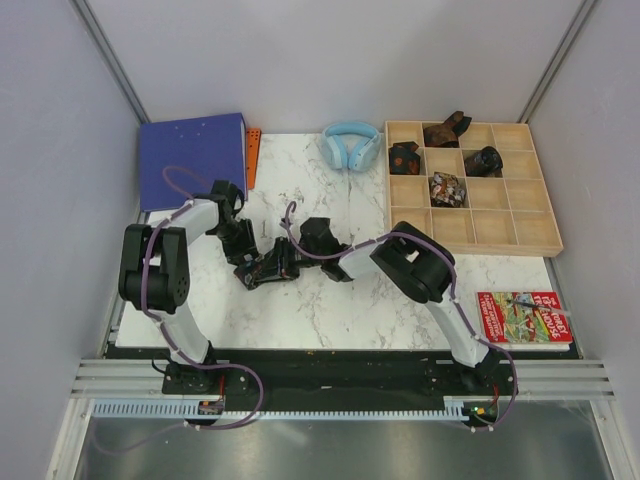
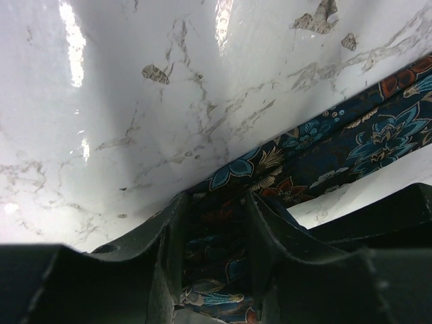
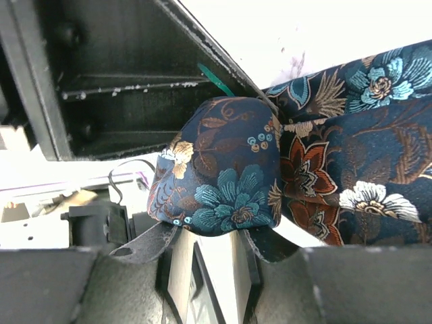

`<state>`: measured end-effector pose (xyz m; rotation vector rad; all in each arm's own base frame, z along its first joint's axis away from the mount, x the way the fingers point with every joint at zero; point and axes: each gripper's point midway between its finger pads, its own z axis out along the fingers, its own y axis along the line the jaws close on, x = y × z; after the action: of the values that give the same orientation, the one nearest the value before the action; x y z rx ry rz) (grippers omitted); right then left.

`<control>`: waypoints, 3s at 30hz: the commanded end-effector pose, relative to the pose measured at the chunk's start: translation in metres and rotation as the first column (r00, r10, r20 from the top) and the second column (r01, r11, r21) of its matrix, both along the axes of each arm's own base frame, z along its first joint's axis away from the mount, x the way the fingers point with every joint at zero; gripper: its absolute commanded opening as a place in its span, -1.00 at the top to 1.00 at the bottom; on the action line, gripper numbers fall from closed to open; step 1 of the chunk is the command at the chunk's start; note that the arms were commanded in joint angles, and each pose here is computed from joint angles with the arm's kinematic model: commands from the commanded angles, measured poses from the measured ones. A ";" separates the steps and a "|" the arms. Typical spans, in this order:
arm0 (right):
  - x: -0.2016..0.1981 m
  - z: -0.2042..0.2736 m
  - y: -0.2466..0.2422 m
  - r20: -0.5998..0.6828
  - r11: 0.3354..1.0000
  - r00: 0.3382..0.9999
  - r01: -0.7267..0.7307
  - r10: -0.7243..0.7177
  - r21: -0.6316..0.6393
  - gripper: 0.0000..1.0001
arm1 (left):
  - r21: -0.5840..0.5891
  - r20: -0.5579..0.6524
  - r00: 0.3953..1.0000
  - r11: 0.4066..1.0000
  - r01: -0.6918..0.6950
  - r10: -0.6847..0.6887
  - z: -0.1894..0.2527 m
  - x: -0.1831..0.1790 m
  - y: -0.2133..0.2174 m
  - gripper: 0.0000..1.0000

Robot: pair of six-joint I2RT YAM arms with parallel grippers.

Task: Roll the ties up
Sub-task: Roll the tie at the center of the board.

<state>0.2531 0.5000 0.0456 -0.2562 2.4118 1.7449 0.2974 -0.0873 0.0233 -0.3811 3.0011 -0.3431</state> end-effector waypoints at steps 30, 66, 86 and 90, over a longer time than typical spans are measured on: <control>-0.025 0.065 -0.048 0.219 0.998 0.976 -0.001 0.014 -0.062 0.16 | 0.033 0.137 0.975 0.983 -0.181 0.175 0.066 0.023 0.056 -0.68; 0.038 -0.013 -0.026 0.169 0.966 0.986 0.029 0.016 -0.257 0.48 | -0.229 0.375 0.839 0.916 -0.329 0.395 0.084 -0.050 0.027 -0.65; 0.023 -0.018 -0.021 0.125 0.987 0.991 -0.026 0.046 -0.161 0.50 | -0.258 0.391 0.819 0.904 -0.341 0.420 0.036 -0.037 -0.001 -0.48; 0.022 -0.022 -0.022 0.119 0.986 0.992 -0.027 0.047 -0.165 0.50 | -0.252 0.374 0.820 0.898 -0.360 0.433 0.025 -0.039 -0.002 -0.48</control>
<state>0.2867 0.4841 0.0486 -0.4122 2.4041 1.5131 0.2478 -0.0902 0.0519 -0.7624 2.4515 -0.5689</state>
